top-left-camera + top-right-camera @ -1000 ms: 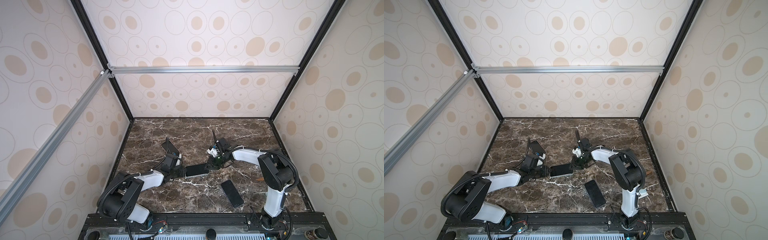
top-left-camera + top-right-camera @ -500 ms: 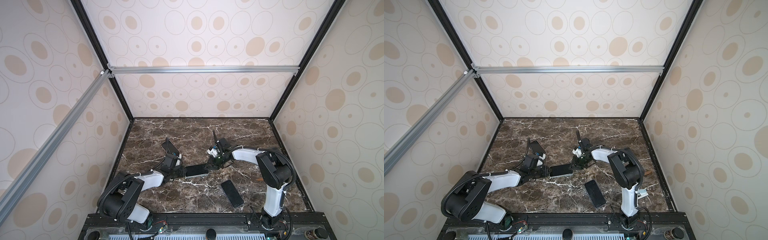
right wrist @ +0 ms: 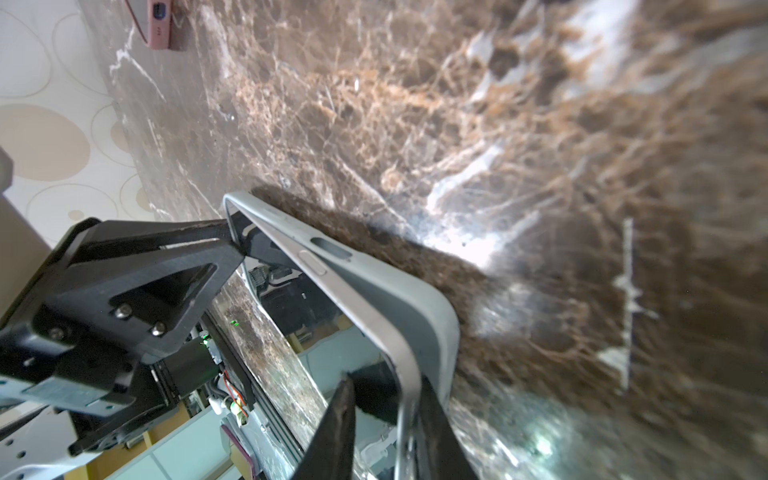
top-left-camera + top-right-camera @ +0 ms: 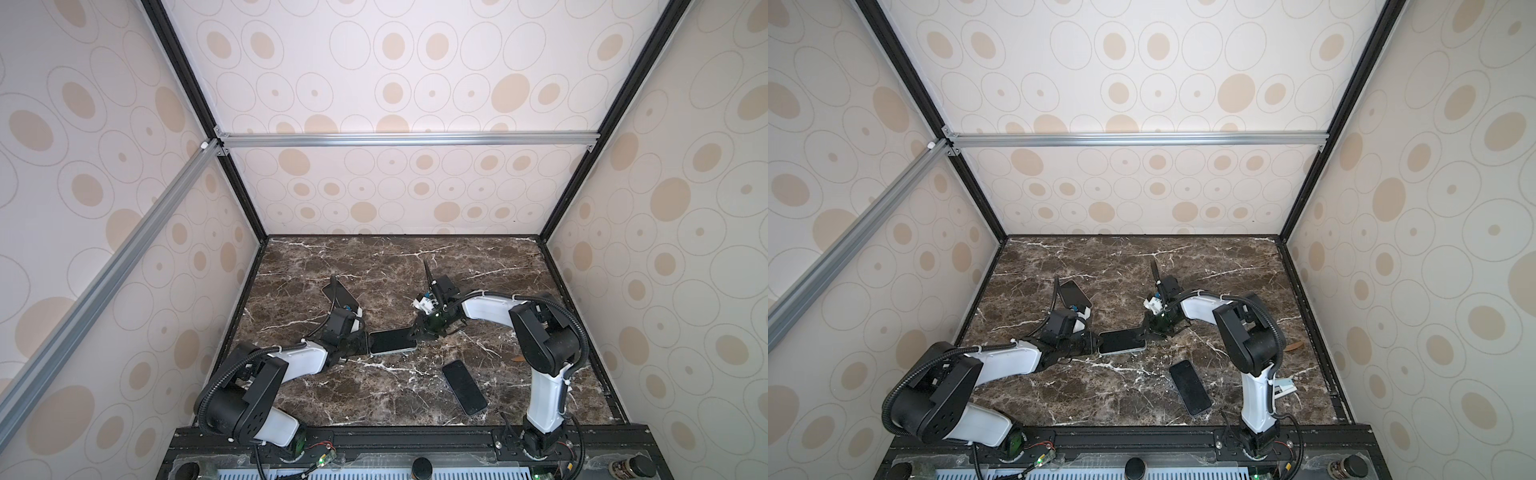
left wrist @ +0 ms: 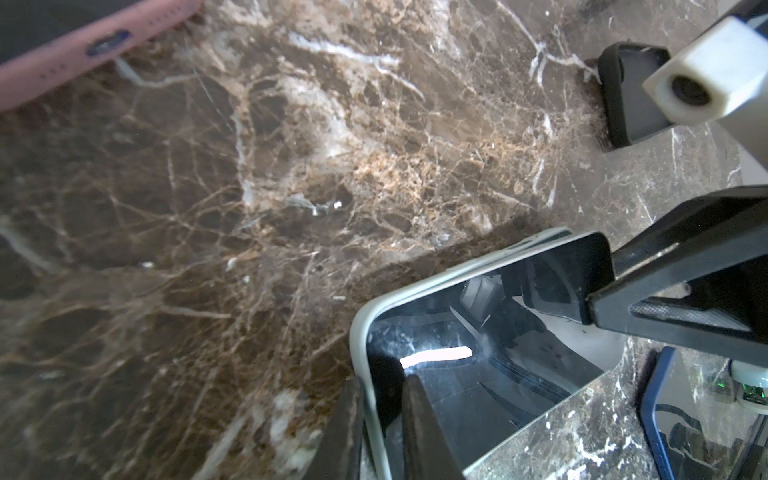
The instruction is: Put the phone into the phone case
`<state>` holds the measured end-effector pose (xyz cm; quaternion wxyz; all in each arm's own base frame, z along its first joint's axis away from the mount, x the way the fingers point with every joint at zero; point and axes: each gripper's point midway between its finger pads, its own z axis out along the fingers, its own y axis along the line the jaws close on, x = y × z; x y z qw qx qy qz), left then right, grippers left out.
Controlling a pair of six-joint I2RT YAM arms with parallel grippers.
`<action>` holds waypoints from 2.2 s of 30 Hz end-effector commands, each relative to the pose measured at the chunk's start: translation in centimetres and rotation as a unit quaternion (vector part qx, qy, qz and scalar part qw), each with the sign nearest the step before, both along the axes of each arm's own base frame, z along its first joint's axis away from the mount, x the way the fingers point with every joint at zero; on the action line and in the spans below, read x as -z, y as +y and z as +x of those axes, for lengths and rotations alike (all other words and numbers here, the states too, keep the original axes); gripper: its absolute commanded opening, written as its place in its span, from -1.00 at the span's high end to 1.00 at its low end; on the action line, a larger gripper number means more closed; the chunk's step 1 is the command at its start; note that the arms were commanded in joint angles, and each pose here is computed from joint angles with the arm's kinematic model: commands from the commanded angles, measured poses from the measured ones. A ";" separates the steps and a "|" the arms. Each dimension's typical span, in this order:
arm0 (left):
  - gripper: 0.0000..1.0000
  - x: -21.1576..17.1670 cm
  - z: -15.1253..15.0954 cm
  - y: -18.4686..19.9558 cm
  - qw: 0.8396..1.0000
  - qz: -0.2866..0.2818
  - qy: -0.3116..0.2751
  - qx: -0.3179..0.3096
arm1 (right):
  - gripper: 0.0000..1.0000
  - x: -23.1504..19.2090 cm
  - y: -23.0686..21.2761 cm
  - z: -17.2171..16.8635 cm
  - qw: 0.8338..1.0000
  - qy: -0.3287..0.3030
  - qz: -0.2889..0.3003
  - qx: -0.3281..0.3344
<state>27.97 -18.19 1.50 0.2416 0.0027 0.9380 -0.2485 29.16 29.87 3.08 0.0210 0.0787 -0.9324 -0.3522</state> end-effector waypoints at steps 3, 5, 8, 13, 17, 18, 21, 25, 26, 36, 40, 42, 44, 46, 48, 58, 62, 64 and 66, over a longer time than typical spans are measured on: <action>0.65 6.1 -5.9 5.0 0.983 0.124 0.130 -0.026 | 0.28 -0.7 -0.1 0.1 0.997 -0.041 -0.051 -0.029; 0.64 6.1 -6.0 5.2 0.983 0.128 0.129 -0.027 | 0.23 -1.5 -0.4 0.4 0.996 -0.056 -0.062 -0.035; 0.65 6.0 -6.0 5.3 0.983 0.127 0.126 -0.029 | 0.19 -2.5 -0.7 0.7 0.994 -0.074 -0.075 -0.040; 0.65 5.9 -6.0 5.2 0.984 0.125 0.123 -0.029 | 0.18 -4.2 -0.8 0.9 0.992 -0.090 -0.076 -0.042; 0.66 6.0 -6.1 5.2 0.984 0.122 0.126 -0.027 | 0.21 -4.8 -1.1 0.7 0.991 -0.099 -0.079 -0.042; 0.66 5.9 -6.1 5.1 0.984 0.120 0.125 -0.027 | 0.23 -4.8 -1.2 0.6 0.991 -0.099 -0.080 -0.042; 0.66 5.8 -6.1 4.8 0.986 0.112 0.124 -0.024 | 0.30 -4.0 -1.5 0.2 0.991 -0.090 -0.086 -0.043; 0.66 5.5 -6.2 4.4 0.987 0.096 0.125 -0.022 | 0.40 -2.7 -1.6 -0.5 0.992 -0.072 -0.088 -0.045; 0.66 5.4 -6.2 4.3 0.988 0.094 0.125 -0.023 | 0.43 -2.6 -1.6 -0.6 0.993 -0.069 -0.087 -0.046; 0.65 5.0 -6.4 3.6 0.989 0.070 0.127 -0.018 | 0.57 -0.7 -1.9 -1.7 0.993 -0.044 -0.093 -0.050; 0.65 5.1 -6.5 3.3 0.989 0.064 0.130 -0.013 | 0.63 0.0 -2.0 -2.0 0.993 -0.036 -0.096 -0.052; 0.65 5.0 -6.4 3.3 0.990 0.062 0.129 -0.014 | 0.65 0.4 -2.0 -2.3 0.993 -0.031 -0.096 -0.054; 0.65 4.9 -6.3 3.2 0.990 0.061 0.128 -0.014 | 0.68 0.7 -2.0 -2.5 0.993 -0.027 -0.098 -0.055; 0.65 4.9 -6.3 3.1 0.990 0.060 0.129 -0.013 | 0.69 1.0 -2.0 -2.8 0.993 -0.023 -0.100 -0.059; 0.65 4.8 -6.2 3.1 0.990 0.058 0.127 -0.013 | 0.70 1.4 -2.1 -3.1 0.993 -0.018 -0.104 -0.060; 0.65 4.9 -6.3 2.9 0.990 0.054 0.128 -0.010 | 0.77 5.0 -3.3 -4.2 0.985 -0.001 -0.154 -0.074; 0.65 5.2 -6.5 2.9 0.990 0.054 0.132 -0.008 | 0.78 6.6 -4.0 -4.6 0.982 0.007 -0.173 -0.074; 0.65 5.3 -6.6 2.9 0.989 0.054 0.135 -0.008 | 0.79 7.5 -4.4 -4.8 0.980 0.011 -0.183 -0.076; 0.65 5.4 -6.6 3.0 0.989 0.053 0.135 -0.009 | 0.79 8.2 -4.7 -5.0 0.978 0.015 -0.193 -0.078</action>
